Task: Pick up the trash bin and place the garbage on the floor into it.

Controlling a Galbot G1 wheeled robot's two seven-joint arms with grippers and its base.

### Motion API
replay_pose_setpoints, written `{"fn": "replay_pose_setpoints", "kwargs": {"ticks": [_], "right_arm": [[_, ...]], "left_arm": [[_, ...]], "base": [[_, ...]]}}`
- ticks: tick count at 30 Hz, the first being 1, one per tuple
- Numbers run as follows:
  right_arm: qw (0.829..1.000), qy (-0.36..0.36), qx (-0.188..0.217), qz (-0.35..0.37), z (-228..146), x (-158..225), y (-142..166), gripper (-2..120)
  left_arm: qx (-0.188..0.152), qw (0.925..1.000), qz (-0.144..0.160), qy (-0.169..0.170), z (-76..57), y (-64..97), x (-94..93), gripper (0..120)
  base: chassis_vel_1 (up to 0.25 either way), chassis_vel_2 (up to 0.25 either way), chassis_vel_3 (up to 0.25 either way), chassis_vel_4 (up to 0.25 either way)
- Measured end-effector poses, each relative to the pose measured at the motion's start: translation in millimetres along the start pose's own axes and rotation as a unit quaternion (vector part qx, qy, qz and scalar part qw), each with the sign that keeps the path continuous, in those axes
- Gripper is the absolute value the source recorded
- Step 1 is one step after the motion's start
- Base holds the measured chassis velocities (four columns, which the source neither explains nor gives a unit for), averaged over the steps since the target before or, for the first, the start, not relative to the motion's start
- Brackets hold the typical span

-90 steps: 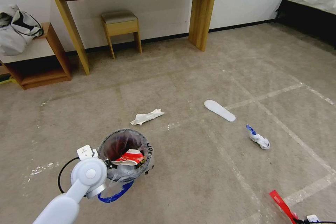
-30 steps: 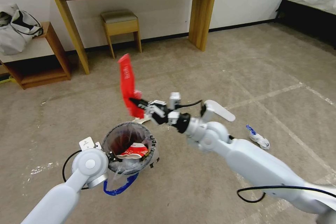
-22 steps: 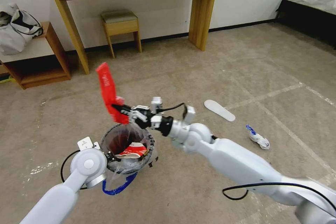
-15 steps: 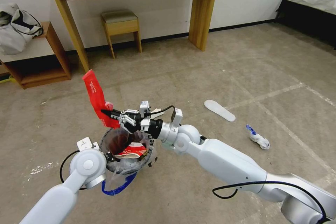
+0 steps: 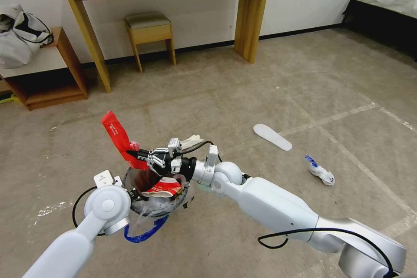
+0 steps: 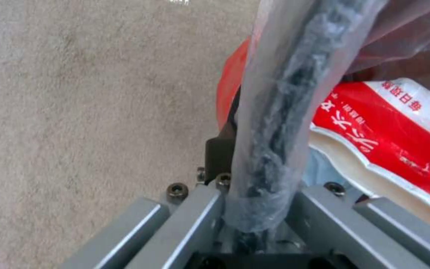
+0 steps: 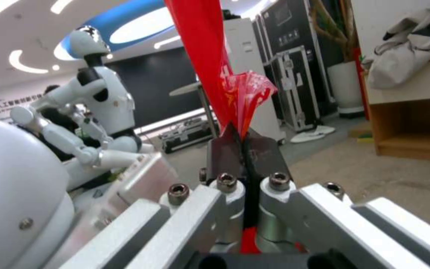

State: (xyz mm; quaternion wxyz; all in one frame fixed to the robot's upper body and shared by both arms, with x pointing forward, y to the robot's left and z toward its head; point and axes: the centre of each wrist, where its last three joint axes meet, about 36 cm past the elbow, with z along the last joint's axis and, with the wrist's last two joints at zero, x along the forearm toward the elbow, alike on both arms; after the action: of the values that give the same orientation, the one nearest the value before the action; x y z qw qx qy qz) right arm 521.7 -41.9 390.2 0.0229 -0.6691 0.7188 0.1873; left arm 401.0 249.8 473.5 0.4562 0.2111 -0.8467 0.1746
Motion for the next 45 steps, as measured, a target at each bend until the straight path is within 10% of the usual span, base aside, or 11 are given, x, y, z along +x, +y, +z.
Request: {"fn": "replay_pose_setpoints", "kwargs": {"ticks": [45], "right_arm": [[0.999,0.047,0.007,0.023,40,15,-5,0]], "left_arm": [[-0.005,1.0000,0.000,0.000,3.4,0.1,3.4,0]], "base": [[0.000,0.000,0.000,0.000]]}}
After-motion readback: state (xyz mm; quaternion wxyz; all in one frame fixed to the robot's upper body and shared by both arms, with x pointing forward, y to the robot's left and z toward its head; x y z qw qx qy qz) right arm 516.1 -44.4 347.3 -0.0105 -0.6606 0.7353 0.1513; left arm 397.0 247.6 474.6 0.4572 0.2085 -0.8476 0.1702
